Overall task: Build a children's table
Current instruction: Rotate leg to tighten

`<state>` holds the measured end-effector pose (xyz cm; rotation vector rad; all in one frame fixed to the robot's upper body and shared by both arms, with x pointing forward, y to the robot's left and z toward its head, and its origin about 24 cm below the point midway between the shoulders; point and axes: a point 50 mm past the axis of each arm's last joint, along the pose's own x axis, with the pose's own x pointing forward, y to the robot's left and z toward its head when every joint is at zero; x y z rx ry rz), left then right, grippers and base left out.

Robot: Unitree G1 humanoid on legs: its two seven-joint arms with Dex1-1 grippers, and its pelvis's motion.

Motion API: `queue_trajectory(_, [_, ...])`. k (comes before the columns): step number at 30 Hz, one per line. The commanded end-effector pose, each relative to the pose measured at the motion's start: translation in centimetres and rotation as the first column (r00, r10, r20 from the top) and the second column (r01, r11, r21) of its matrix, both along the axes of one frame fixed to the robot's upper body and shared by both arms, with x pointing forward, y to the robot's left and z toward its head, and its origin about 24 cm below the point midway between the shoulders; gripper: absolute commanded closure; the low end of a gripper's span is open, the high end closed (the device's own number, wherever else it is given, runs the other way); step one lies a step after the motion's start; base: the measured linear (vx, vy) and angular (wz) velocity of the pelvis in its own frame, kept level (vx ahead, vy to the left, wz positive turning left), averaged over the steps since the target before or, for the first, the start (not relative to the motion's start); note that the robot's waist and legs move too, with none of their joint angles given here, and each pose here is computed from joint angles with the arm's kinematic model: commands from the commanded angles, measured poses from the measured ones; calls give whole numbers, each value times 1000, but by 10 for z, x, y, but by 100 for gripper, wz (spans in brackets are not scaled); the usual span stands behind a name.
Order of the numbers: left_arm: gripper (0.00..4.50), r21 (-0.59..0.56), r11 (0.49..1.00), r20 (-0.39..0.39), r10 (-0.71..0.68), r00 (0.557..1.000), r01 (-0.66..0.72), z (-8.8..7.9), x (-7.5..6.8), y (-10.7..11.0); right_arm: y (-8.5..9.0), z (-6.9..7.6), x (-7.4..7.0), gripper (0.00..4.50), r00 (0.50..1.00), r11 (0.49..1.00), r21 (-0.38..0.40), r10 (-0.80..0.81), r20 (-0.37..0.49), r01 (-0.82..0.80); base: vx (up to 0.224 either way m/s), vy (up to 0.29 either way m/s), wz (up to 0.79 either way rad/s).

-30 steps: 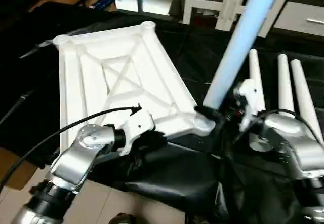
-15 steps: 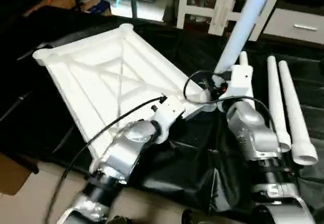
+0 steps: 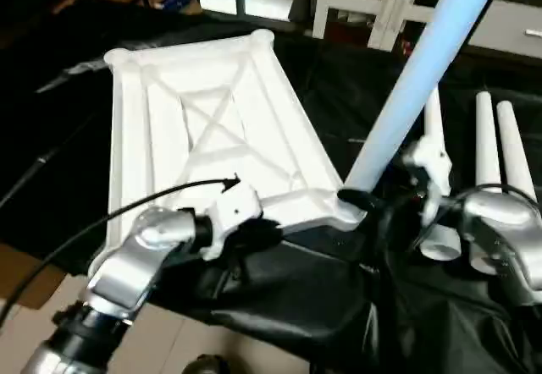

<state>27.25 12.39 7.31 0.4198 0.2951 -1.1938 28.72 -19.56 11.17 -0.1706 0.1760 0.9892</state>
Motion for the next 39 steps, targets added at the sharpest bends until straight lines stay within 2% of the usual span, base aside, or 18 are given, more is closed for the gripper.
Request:
queue_trajectory(1, [450, 40, 999, -73, -8, 997, 11, -15, -6, 6, -9, 5, 0, 135, 1000, 1000, -10, -17, 23, 17, 0, 0, 0])
queue_trajectory(3, [450, 33, 999, -73, -15, 997, 18, -14, -7, 4, -7, 3, -1, 135, 1000, 1000, 12, -1, -14, 2, 0, 0, 0])
queue_trajectory(5, [450, 28, 999, -75, -22, 997, 24, -13, -7, 3, -5, 2, -2, 162, 1000, 1000, 21, 6, -27, -5, 0, 0, 0])
queue_trajectory(8, [450, 21, 999, -78, -37, 996, 38, -13, -8, 1, 1, -2, -3, 175, 999, 999, 49, 22, -49, -20, 0, 0, 0])
queue_trajectory(9, [450, 17, 999, -79, -42, 996, 43, -13, -8, 0, 3, -3, -3, 198, 998, 998, 61, 25, -51, -22, 0, 0, 0])
queue_trajectory(11, [450, 16, 999, -80, -46, 996, 47, -13, -9, 0, 5, -4, -3, 198, 999, 997, 74, 21, -49, -17, 0, 0, 0])
queue_trajectory(15, [450, 17, 998, -84, -51, 995, 53, -14, -10, 0, 5, -5, 1, 242, 999, 993, 117, -23, -43, 27, 0, 0, 0])
queue_trajectory(19, [450, 9, 999, -74, -38, 997, 39, -14, -9, -5, 4, -11, 7, 253, 990, 985, 111, -129, -64, 136, 0, 0, 0])
queue_trajectory(24, [450, -17, 1000, -69, 6, 998, -7, -14, -6, -19, 15, -23, 7, 256, 978, 977, 98, -182, -104, 192, 0, 0, 0])
queue_trajectory(26, [450, -27, 997, -43, 69, 997, -70, -14, 1, -38, 28, -35, 15, 257, 940, 941, 100, -308, -145, 323, 0, 0, 0])
queue_trajectory(27, [450, -27, 997, -43, 69, 997, -70, -14, 1, -38, 28, -35, 15, 257, 940, 941, 100, -308, -145, 323, 0, 0, 0])
queue_trajectory(28, [450, -31, 995, -36, 97, 995, -98, -14, 4, -46, 33, -40, 19, 257, 913, 914, 100, -375, -158, 393, 0, 0, 0])
queue_trajectory(29, [450, -44, 984, -17, 171, 985, -171, -13, 12, -59, 38, -46, 28, 257, 849, 850, 94, -499, -175, 519, 0, 0, 0])
queue_trajectory(30, [450, -45, 983, -16, 177, 984, -177, -13, 13, -60, 39, -47, 29, 257, 843, 844, 94, -509, -176, 529, 0, 0, 0])
queue_trajectory(33, [450, -97, 948, -5, 303, 953, -302, -5, 25, -93, 58, -55, 43, 257, 701, 696, 116, -674, -234, 708, 0, 0, 0])
queue_trajectory(36, [450, -128, 953, -4, 278, 961, -276, 1, 25, -108, 74, -53, 49, 258, 689, 676, 154, -676, -263, 721, 0, 0, 0])
queue_trajectory(38, [450, -131, 957, -2, 261, 965, -259, 2, 24, -108, 79, -50, 52, 258, 703, 686, 166, -665, -254, 709, 0, 0, 0])
queue_trajectory(39, [450, -126, 964, -1, 237, 972, -235, 0, 23, -100, 78, -45, 52, 258, 742, 720, 182, -634, -217, 669, 0, 0, 0])
